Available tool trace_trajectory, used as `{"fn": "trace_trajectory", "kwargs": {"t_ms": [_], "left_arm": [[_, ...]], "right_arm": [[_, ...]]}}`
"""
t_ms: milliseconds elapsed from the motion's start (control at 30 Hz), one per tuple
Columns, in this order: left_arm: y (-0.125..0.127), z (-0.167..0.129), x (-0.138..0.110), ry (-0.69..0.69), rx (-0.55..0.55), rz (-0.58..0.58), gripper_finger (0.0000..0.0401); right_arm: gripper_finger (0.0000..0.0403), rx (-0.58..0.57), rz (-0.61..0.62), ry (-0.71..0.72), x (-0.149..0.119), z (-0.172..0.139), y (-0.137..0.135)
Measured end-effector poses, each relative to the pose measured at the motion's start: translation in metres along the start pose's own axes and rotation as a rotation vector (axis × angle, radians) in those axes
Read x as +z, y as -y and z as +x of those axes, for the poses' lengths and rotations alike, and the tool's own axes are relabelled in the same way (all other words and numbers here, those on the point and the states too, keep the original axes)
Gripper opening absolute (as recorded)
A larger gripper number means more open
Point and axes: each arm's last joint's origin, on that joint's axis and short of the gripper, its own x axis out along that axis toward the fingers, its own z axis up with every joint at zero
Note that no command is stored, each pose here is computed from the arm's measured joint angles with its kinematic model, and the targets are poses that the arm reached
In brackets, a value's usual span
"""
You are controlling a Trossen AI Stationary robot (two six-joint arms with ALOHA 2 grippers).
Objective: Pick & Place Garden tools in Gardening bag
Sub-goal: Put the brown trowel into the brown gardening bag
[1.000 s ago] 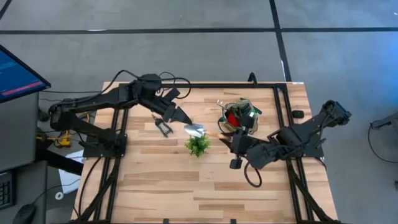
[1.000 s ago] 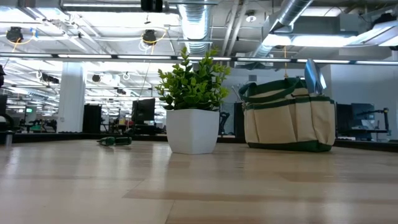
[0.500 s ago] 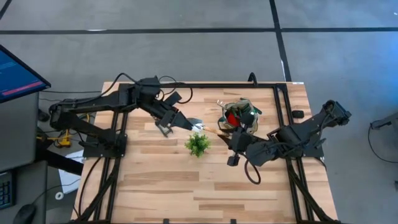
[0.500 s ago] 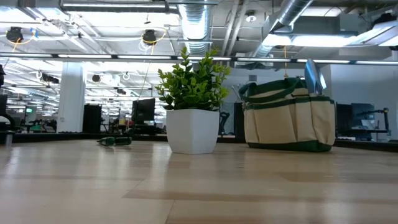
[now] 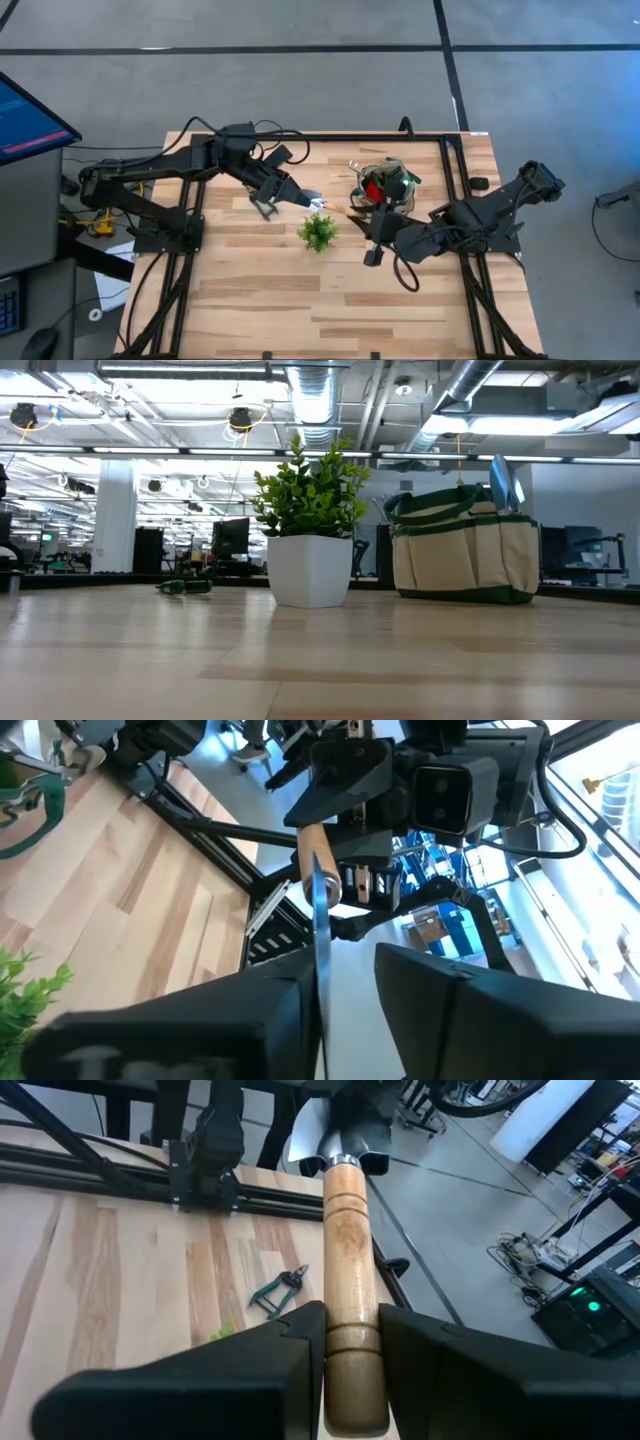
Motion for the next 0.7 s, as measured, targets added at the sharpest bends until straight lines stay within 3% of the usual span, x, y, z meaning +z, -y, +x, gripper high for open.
{"fn": "trace_trajectory", "kwargs": {"t_ms": [367,700], "left_arm": [[0.0010,0.0006,0.0002,0.010,-0.002,0.009,0.0005],[0.0024,0.0015,-0.0007,0.015,-0.005,0.136,0.0001]], "right_arm": [[0.0060,-0.001,0.002,0.001,0.0001,-0.0001,0.0000],[0.0060,-0.001,-0.002,-0.001,-0.0002,-0.0001,0.0001]]}}
